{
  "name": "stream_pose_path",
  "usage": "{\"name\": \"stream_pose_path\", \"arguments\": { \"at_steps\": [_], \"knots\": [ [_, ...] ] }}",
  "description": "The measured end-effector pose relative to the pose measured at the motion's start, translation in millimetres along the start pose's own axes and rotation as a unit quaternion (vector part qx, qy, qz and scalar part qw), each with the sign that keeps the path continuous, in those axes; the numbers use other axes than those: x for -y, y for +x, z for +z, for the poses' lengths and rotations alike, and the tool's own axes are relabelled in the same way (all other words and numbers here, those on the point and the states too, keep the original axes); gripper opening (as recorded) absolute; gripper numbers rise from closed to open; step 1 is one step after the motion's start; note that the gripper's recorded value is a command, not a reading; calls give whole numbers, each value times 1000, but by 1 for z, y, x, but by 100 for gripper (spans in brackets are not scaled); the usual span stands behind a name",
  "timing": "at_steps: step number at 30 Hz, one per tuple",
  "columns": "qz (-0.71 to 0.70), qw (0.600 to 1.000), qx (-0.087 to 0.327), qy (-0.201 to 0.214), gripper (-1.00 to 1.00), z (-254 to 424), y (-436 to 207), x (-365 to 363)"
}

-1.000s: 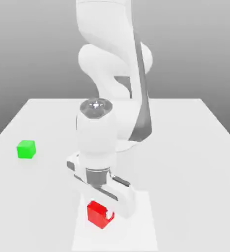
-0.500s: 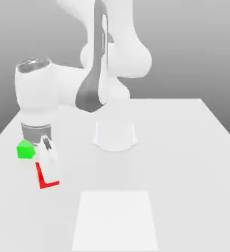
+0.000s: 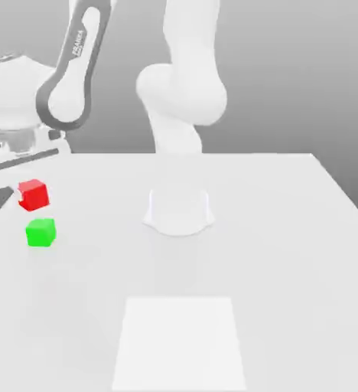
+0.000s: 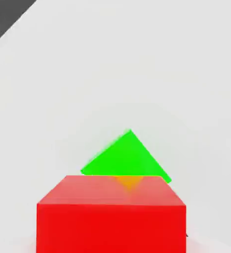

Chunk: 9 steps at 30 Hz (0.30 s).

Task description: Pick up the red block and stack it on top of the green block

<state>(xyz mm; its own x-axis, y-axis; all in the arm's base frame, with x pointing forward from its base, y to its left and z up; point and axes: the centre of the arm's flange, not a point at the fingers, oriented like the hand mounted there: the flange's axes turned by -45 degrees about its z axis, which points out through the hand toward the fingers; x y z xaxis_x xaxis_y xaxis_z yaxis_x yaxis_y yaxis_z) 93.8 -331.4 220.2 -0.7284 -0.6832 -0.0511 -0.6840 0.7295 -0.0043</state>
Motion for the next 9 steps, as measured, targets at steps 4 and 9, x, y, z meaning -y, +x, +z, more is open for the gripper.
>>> {"name": "stream_pose_path", "arguments": {
  "at_steps": [4, 9],
  "knots": [
    [1, 1000, 1, 0, -100, 22, 1, 0],
    [5, 1000, -19, -1, 100, 39, 7, -5]
  ]
}}
